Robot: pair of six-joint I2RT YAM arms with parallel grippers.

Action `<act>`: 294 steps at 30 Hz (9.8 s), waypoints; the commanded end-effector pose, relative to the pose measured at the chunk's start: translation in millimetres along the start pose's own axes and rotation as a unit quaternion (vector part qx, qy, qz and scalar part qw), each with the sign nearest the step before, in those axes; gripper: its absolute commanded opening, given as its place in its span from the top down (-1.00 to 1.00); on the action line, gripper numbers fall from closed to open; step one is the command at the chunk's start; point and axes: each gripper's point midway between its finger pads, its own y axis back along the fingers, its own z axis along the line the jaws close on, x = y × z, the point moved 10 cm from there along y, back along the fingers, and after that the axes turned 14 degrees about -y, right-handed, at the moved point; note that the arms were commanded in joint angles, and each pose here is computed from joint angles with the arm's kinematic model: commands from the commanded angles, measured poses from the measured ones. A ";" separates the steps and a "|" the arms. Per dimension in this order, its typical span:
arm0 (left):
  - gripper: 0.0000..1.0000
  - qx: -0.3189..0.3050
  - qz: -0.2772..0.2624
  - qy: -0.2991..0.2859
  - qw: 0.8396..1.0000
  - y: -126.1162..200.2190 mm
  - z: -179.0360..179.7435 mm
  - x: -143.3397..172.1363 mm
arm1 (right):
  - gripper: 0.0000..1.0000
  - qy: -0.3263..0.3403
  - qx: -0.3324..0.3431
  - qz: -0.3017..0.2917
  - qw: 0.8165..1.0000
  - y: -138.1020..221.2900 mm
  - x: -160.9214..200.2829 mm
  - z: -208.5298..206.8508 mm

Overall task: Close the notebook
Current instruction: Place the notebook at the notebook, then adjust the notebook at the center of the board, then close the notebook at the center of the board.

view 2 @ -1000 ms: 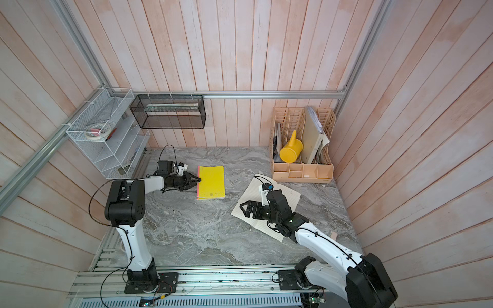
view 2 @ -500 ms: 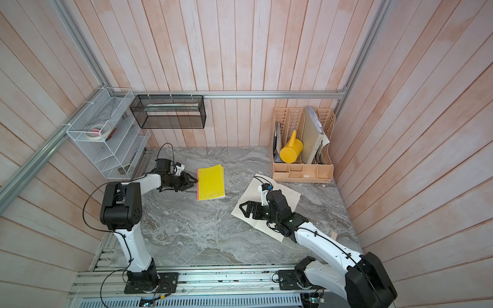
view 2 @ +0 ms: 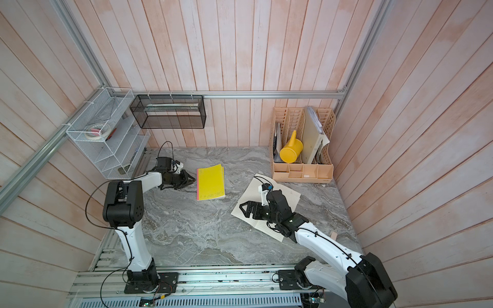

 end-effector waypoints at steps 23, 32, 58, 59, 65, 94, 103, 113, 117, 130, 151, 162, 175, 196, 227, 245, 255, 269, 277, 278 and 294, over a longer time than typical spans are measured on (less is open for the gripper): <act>0.51 -0.084 -0.074 -0.071 0.991 25.2 -41.3 -21.3 | -0.96 -0.008 0.071 -0.066 0.995 25.6 -3.1 -17.3; 0.38 0.079 -0.004 -0.141 0.987 25.9 -141.6 46.7 | -0.96 -0.058 0.142 -0.110 0.982 50.9 -37.5 -66.9; 0.34 0.239 0.105 0.001 0.965 -66.0 -205.5 143.0 | -0.97 -0.149 0.130 -0.084 0.977 22.5 -41.3 -147.0; 0.34 0.238 0.109 0.006 0.965 -67.8 -205.6 144.9 | -0.96 -0.152 0.134 -0.076 0.976 21.2 -40.0 -148.7; 0.34 0.238 0.125 0.018 0.963 -80.9 -210.2 152.3 | -0.97 -0.161 0.144 -0.051 0.975 18.3 -32.1 -155.0; 0.29 0.145 0.044 0.158 0.976 -133.6 -167.2 164.3 | -0.97 -0.153 0.133 -0.051 0.978 26.1 -26.2 -149.7; 0.25 0.168 0.025 0.204 0.964 -139.3 -164.8 172.2 | -0.96 -0.152 0.130 -0.049 0.979 27.2 -24.2 -149.1; 0.59 0.196 0.001 0.161 0.967 -147.2 -178.6 162.6 | -0.97 -0.152 0.128 -0.046 0.979 26.9 -23.0 -149.4; 1.00 0.201 -0.009 0.140 0.970 -143.5 -183.2 161.5 | -0.96 -0.152 0.126 -0.044 0.979 26.4 -21.2 -150.1; 1.00 0.314 -0.074 0.055 0.945 -69.6 -216.8 149.9 | -0.97 -0.086 0.110 -0.095 0.986 50.6 -49.8 -111.7; 1.00 0.088 -0.120 -0.018 0.989 40.7 -152.1 212.4 | -0.97 -0.082 0.021 -0.028 0.996 15.0 -6.8 -67.1; 1.00 0.045 -0.131 -0.004 0.990 73.4 -129.2 230.6 | -0.96 -0.081 -0.018 0.016 0.996 -6.2 16.1 -54.0; 1.00 0.040 -0.129 -0.017 0.991 88.2 -133.8 230.1 | -0.97 -0.074 0.013 0.057 0.996 -41.8 31.7 -52.7; 0.17 0.289 -0.074 -0.078 0.951 55.2 -169.5 230.3 | -0.96 -0.077 0.013 0.061 0.995 -44.6 35.9 -59.6; -0.35 0.432 -0.010 -0.018 0.902 6.3 -188.7 245.8 | -0.96 -0.036 0.021 -0.018 0.999 -5.4 8.3 -26.5; -0.35 0.248 0.063 -0.082 0.963 -24.1 -178.6 245.1 | -0.97 -0.029 -0.049 -0.015 0.998 -1.4 1.2 9.4; -0.36 0.218 0.096 -0.092 0.967 -41.6 -178.2 243.5 | -0.97 -0.010 -0.040 -0.029 0.999 4.0 4.3 20.0; -0.36 0.179 0.101 -0.091 0.974 -45.1 -172.3 245.5 | -0.97 -0.033 -0.084 0.007 0.996 -10.3 16.0 19.4; -0.36 0.186 0.082 -0.090 0.975 -27.4 -172.1 235.6 | -0.97 -0.063 -0.044 0.032 0.997 -21.1 38.9 -20.0; -0.36 0.186 0.077 -0.089 0.975 -23.3 -170.8 233.4 | -0.96 -0.067 -0.040 0.033 0.996 -21.2 41.5 -24.5; -0.11 0.168 0.134 -0.101 0.971 -15.4 -150.0 218.0 | -0.97 -0.080 0.045 0.064 0.994 -25.2 54.1 -49.5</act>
